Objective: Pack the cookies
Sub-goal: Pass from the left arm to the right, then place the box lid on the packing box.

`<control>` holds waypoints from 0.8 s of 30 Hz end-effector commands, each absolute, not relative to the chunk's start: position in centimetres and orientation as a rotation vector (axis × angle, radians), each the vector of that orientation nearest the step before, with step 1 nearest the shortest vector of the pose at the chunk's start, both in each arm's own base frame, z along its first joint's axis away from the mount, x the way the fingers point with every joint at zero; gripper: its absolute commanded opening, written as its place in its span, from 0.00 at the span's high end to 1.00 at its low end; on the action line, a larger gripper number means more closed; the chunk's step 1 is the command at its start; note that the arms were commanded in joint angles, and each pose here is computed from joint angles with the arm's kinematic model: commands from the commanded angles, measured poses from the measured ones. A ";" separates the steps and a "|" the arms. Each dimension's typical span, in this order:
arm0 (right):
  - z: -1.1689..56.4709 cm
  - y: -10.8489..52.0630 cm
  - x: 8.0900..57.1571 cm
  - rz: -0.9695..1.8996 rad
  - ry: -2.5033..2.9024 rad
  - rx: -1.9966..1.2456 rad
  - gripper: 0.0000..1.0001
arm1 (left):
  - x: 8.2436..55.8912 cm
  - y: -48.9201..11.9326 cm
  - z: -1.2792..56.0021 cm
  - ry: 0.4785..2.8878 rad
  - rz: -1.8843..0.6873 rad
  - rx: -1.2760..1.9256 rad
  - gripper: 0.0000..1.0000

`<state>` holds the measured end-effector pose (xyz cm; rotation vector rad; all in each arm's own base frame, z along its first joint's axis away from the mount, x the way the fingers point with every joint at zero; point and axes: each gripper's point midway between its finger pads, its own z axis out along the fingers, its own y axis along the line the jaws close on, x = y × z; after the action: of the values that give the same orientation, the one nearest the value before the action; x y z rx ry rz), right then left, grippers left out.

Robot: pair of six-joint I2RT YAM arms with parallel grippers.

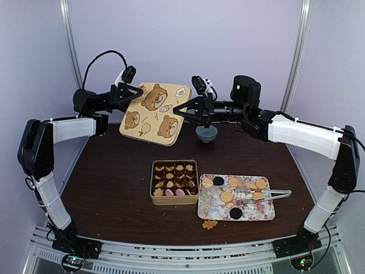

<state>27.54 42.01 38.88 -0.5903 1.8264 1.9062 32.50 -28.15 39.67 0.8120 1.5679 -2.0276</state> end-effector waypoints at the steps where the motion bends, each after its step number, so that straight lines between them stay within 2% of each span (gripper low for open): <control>1: 41.0 40.7 28.9 2.004 1.717 -0.483 1.00 | 34.5 -27.9 39.3 1.595 -1.968 0.762 0.02; 3: 41.1 40.1 29.4 2.044 1.721 -0.445 1.00 | 36.6 -27.1 37.7 1.687 -1.871 0.657 0.02; 7: 39.8 38.9 30.2 2.041 1.772 -0.385 1.00 | 39.9 -24.3 31.8 2.027 -1.242 0.663 0.02; 12: 36.9 37.7 31.2 1.959 1.883 -0.332 1.00 | 41.0 -20.3 30.4 2.141 -1.034 0.587 0.02; 20: 30.4 37.3 30.4 1.940 2.089 -0.275 1.00 | 38.5 -17.1 27.4 2.230 -0.731 0.715 0.02; 24: 28.1 37.6 29.9 2.006 2.108 -0.233 1.00 | 36.9 -16.5 24.7 2.269 -0.691 0.777 0.02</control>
<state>31.09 37.48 27.84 -0.1935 2.1555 1.9322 38.79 -17.84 27.77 0.6563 2.2120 -0.8205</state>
